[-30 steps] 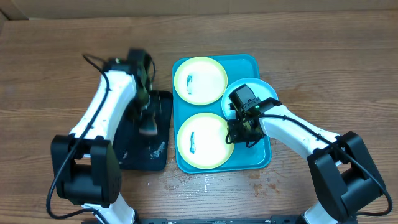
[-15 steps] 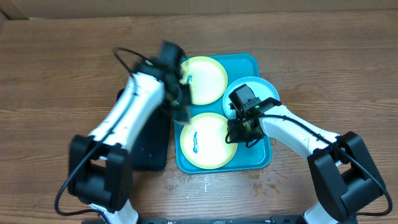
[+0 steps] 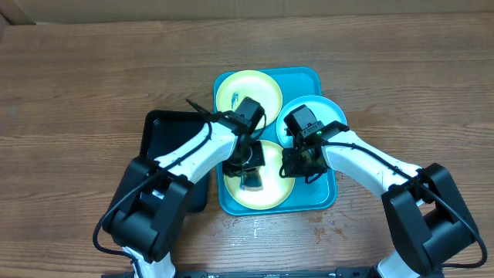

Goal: Clean dirty plates on tray and stack at the side
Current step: 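Scrub the lower yellow plate with the sponge in the left gripper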

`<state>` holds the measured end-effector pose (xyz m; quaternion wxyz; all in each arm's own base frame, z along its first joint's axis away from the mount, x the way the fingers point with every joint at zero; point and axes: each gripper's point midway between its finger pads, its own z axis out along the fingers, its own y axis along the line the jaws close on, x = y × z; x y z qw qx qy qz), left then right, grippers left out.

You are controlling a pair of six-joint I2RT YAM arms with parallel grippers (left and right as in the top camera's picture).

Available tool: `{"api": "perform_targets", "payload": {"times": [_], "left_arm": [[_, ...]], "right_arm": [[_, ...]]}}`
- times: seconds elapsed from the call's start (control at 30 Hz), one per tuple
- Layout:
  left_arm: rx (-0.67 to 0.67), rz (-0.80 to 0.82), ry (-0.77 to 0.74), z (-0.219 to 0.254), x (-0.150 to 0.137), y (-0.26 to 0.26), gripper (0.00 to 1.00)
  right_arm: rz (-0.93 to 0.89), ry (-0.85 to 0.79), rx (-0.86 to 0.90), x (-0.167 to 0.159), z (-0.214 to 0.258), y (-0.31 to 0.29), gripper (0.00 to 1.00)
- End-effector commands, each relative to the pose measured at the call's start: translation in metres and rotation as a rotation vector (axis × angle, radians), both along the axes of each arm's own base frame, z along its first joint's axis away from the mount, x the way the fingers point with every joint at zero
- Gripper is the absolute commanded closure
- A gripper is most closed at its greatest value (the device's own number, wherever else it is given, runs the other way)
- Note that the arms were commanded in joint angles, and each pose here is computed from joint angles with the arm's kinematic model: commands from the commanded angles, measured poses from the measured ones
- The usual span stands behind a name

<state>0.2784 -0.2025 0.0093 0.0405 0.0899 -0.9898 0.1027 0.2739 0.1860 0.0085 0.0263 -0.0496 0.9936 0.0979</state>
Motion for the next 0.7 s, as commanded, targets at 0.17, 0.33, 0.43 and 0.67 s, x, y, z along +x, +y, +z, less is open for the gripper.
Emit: {"api": "perform_targets", "payload": {"times": [0.17,0.33,0.43,0.67], "left_arm": [[0.202,-0.031,-0.047,-0.009,0.017,0.054,0.96],[-0.050,-0.090,-0.036,-0.008,0.017,0.002,0.96],[-0.217,-0.125,0.003,-0.009,0.010,-0.035,0.96],[-0.331,-0.147,0.179,-0.023,-0.025,-0.059,0.96]], "right_arm": [[-0.021,0.001,-0.050,0.000,-0.007,-0.010,0.96],[-0.021,0.001,-0.050,0.000,-0.007,-0.010,0.96],[-0.021,0.002,-0.050,-0.001,-0.007,-0.010,0.96],[-0.020,0.013,-0.056,-0.003,-0.008,-0.012,0.96]]}}
